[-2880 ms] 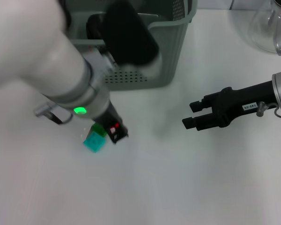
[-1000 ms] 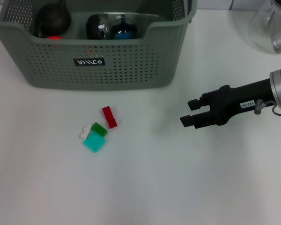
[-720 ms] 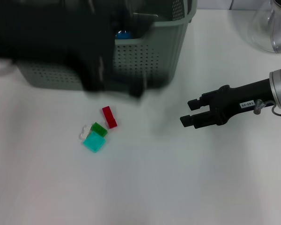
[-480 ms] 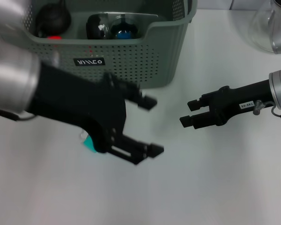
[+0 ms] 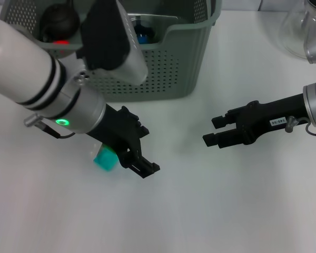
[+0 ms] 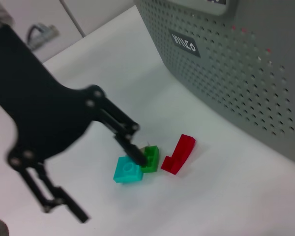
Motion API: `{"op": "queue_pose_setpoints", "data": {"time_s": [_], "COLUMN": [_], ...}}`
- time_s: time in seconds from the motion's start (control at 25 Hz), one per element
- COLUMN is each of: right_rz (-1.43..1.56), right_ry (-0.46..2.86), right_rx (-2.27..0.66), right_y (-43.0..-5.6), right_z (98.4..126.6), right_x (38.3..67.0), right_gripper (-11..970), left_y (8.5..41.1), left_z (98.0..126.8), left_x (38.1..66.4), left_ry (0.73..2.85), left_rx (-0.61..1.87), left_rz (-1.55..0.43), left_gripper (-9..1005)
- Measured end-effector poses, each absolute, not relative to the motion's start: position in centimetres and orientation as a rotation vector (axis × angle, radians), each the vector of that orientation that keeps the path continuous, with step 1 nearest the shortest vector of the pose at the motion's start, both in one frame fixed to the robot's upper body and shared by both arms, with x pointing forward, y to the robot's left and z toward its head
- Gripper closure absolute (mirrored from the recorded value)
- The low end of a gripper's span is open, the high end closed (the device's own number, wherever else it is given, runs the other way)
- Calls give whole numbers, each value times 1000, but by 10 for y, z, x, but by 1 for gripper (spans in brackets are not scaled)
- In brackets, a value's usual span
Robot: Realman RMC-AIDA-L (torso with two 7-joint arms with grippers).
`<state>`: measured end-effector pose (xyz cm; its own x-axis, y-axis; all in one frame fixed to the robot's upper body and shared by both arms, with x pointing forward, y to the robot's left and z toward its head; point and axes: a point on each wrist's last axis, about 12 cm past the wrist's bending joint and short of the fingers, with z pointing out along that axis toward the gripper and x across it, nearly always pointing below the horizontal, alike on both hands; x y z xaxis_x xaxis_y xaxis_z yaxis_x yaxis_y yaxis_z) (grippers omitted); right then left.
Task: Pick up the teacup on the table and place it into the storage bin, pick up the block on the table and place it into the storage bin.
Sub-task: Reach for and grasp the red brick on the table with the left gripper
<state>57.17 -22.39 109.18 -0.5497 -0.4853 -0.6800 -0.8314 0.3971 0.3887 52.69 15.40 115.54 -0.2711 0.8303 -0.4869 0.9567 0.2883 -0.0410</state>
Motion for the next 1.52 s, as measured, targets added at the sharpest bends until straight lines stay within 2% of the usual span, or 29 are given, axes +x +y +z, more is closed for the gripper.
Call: {"op": "queue_pose_setpoints", "data": {"time_s": [0.4, 1.52], "right_rz": [1001, 993], "right_ry": [2200, 2197], "right_rx": [-1119, -1125], "right_y": [-224, -225], "right_z": [1090, 1091], "right_x": [571, 571], "right_gripper": [284, 284], "left_y": [145, 145], "left_z": [1134, 1113], "left_x": [541, 559], "left_ry": [2295, 2310], "left_rx": [1538, 1563], "left_rz": [-221, -48], "left_gripper": [166, 169]}}
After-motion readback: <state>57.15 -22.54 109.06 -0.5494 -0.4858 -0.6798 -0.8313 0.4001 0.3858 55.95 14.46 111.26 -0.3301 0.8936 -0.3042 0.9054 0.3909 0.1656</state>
